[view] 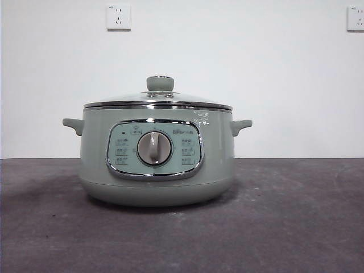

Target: Pick up the egg,open the lid,put the egg in the pot,close the lid

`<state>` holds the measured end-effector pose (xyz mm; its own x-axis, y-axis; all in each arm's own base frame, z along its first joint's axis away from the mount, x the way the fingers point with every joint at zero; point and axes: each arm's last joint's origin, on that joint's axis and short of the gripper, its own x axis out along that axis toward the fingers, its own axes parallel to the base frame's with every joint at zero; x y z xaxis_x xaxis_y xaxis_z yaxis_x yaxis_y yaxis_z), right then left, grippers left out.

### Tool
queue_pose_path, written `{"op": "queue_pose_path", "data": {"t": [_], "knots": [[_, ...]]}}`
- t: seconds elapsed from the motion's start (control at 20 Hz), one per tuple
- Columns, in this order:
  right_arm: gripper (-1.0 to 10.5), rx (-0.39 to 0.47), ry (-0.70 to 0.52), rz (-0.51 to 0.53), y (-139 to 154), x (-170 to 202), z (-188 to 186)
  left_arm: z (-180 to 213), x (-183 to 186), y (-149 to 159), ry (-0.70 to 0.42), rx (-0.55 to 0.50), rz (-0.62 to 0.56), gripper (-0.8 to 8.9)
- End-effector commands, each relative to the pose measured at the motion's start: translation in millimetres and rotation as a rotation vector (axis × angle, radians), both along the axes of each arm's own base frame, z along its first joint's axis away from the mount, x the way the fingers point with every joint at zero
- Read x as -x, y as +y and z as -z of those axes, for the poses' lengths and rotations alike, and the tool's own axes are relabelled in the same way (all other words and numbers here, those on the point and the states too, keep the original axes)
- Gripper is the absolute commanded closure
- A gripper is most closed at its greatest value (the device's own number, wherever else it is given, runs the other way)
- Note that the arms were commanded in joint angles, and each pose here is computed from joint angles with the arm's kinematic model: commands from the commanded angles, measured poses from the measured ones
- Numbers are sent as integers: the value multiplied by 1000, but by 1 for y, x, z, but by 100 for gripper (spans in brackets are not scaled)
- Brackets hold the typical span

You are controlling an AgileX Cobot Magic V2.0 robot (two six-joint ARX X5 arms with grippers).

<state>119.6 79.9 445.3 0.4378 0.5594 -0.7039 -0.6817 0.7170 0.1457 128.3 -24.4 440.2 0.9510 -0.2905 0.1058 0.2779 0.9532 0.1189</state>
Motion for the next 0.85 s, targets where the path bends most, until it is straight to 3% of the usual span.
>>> {"op": "queue_pose_path", "data": {"t": [0.05,0.2,0.4,0.6,0.85], "knots": [[946,5,16,4,-1,2,1,40,7,10,-77,-1,-84,817],[946,5,16,4,-1,2,1,99,18,21,-58,6,-227,817],[946,4,13,4,-1,2,1,171,26,26,36,12,-327,817],[946,3,13,4,-1,3,1,226,27,27,116,30,-351,817],[946,3,13,4,-1,3,1,268,30,28,157,56,-381,817]]}}
